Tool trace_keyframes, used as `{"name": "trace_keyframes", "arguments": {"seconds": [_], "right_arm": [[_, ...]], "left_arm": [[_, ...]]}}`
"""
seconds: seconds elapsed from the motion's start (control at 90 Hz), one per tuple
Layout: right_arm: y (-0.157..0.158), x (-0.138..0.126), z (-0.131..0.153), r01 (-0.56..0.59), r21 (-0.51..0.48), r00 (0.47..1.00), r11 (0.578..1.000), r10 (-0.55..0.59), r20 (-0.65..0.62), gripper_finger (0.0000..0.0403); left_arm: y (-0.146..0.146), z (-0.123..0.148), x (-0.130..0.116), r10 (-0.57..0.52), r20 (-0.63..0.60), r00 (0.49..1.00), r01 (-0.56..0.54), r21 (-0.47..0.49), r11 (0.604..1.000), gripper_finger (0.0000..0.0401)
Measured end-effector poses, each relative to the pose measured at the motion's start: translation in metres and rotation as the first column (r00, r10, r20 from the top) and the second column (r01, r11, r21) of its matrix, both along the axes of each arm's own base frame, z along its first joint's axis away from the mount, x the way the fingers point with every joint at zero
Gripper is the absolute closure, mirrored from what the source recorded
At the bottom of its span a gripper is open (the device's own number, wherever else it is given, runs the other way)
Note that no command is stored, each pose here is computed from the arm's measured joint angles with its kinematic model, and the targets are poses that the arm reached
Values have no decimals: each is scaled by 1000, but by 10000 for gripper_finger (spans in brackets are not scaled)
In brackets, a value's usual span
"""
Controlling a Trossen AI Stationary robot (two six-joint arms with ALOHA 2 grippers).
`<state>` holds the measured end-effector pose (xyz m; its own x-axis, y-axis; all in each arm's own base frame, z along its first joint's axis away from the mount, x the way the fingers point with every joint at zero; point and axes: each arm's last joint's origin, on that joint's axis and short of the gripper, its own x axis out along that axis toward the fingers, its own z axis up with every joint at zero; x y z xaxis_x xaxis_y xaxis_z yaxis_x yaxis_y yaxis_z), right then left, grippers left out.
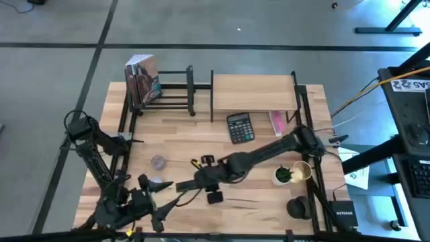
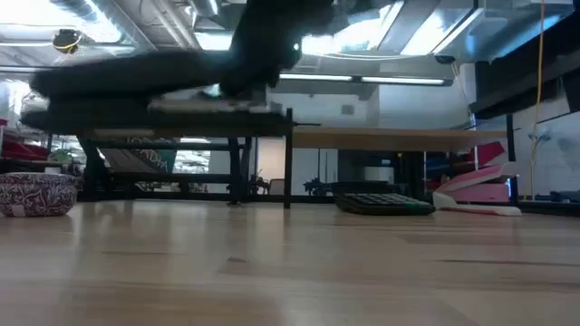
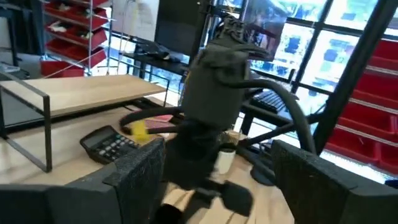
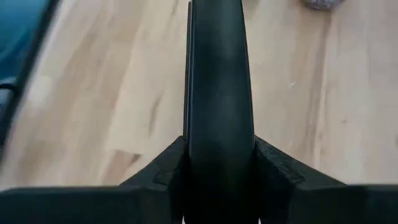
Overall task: Stock shelves
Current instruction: Remove the black stapler from under the shelf
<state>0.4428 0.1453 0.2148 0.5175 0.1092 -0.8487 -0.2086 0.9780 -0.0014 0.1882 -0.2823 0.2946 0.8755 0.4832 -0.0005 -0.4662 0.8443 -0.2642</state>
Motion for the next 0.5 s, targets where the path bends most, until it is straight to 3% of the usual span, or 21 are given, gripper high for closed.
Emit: {"name": "trace_keyframes", "arguments": {"seconds": [0.178,0.5], "right_arm": [[-23,14,-16,7,17,1000,1000,-7,-10,289],[-29,33,-14,1,56,987,998,-10,158,289]], "left_arm": [[1,0,1,5,-8,1000,-5,13,1000,125],[1,-2,3,6,-16,1000,-5,31,1000,125]]}}
